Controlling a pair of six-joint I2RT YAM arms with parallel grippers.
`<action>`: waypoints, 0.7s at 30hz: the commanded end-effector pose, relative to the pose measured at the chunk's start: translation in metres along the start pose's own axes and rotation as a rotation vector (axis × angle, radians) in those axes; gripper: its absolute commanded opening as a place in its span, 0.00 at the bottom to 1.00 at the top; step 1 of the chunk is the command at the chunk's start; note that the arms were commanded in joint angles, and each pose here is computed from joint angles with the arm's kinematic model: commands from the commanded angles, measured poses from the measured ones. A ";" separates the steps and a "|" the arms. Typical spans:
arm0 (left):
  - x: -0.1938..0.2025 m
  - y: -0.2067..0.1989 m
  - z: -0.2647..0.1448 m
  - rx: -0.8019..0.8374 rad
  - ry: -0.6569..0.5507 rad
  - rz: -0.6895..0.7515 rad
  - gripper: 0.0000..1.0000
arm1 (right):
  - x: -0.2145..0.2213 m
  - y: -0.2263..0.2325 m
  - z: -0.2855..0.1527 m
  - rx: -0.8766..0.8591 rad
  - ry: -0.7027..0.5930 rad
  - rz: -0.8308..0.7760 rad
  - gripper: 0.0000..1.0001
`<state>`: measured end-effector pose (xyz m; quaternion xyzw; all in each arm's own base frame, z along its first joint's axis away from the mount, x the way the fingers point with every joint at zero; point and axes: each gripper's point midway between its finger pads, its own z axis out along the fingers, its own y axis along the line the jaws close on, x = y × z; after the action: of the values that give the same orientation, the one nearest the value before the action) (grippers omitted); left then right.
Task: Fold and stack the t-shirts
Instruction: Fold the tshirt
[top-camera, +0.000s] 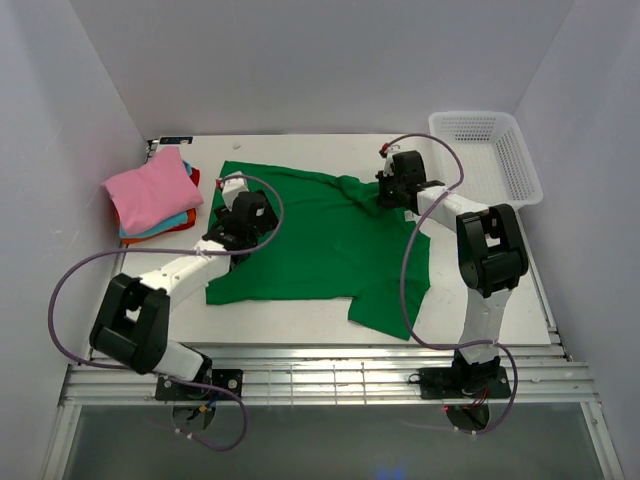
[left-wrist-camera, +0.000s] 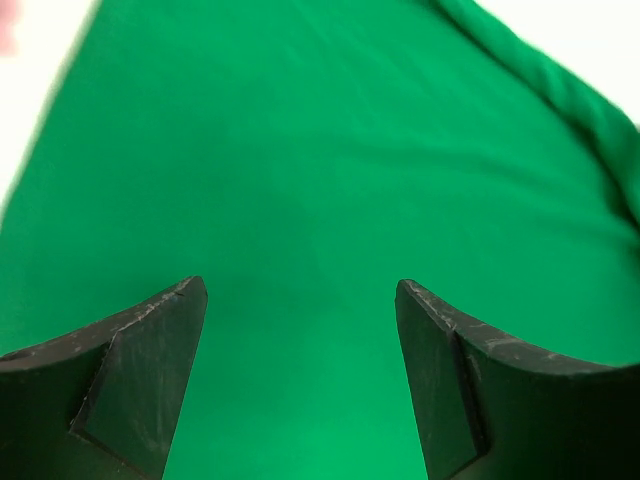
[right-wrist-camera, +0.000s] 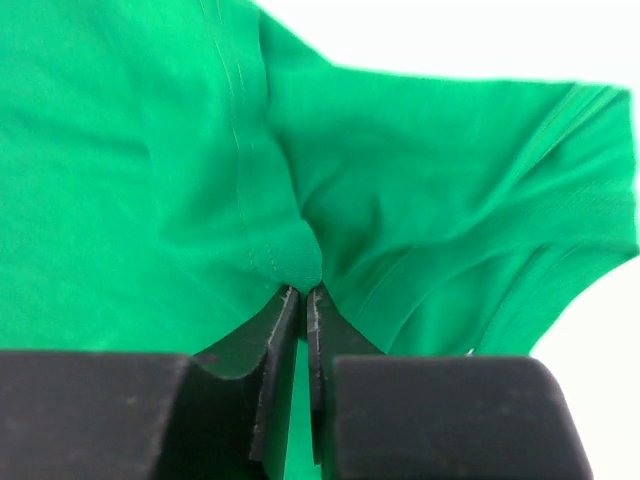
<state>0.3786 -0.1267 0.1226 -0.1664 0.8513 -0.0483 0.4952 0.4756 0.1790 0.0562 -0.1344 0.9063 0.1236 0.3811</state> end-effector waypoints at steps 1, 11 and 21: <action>-0.039 0.019 0.025 -0.098 -0.047 -0.027 0.87 | -0.056 -0.006 -0.021 0.036 -0.098 -0.038 0.09; -0.084 0.041 0.123 -0.317 -0.053 0.039 0.87 | -0.123 -0.038 -0.008 0.145 -0.180 -0.100 0.08; -0.112 0.070 0.195 -0.400 -0.139 0.012 0.86 | -0.153 -0.057 0.023 0.191 -0.217 -0.158 0.08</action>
<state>0.5582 -0.0229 0.0676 -0.2439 0.8391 0.1296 0.4685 0.6025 0.1611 0.1272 -0.1463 0.8648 0.0350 0.4791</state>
